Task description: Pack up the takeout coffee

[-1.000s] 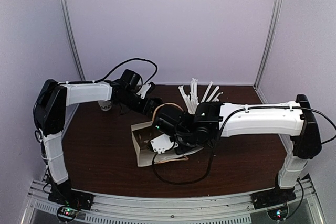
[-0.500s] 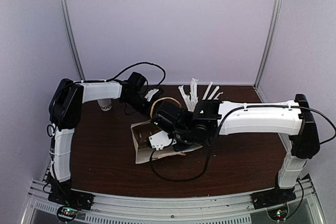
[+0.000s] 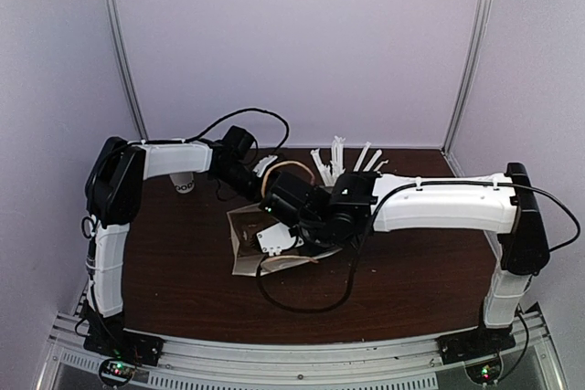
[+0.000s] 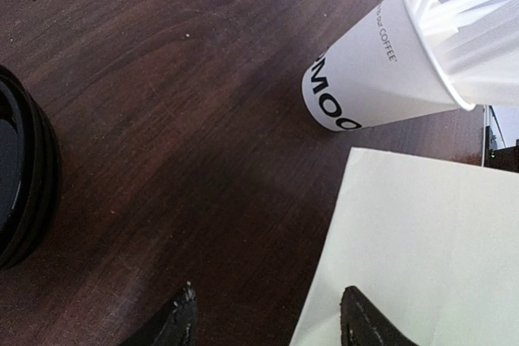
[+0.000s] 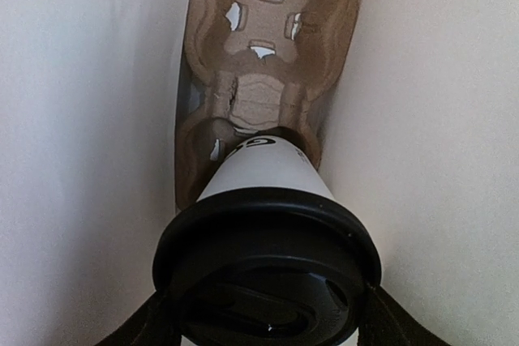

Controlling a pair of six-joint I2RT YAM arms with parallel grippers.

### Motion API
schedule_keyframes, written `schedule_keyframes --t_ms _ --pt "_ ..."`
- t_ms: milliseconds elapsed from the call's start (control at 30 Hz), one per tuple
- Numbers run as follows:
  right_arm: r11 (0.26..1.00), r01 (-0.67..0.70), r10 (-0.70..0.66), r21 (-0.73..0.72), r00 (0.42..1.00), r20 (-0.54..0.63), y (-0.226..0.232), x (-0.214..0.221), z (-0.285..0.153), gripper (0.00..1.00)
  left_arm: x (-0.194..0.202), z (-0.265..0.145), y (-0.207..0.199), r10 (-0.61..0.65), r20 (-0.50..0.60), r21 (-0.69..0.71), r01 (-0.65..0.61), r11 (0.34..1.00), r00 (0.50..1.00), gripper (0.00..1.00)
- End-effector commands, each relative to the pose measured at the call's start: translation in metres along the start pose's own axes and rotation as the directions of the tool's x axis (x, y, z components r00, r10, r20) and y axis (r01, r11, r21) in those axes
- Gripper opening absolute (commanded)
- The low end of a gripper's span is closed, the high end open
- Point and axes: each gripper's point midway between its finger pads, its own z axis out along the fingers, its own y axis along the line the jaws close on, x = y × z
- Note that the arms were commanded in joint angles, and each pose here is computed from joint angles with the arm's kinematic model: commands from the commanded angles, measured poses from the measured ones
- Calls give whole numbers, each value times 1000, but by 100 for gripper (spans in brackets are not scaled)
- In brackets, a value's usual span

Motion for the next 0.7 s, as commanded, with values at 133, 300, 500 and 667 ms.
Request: schedule_keyframes --t_ms 133,300,500,667 --pt "1000 -8 9 21 999 -52 -9 9 20 64 7 8 -1 4 -9 39 -3 999 1000 61" --pt "1000 -8 9 11 998 -58 -8 11 32 64 9 11 0 -3 -16 49 4 999 1000 60" --pt "1000 -18 17 -19 999 -48 -7 13 42 65 11 10 6 -15 -29 8 15 1000 999 63" --pt "997 -35 33 -72 999 -25 -6 12 46 66 1 -12 22 -41 3 -106 41 993 999 72"
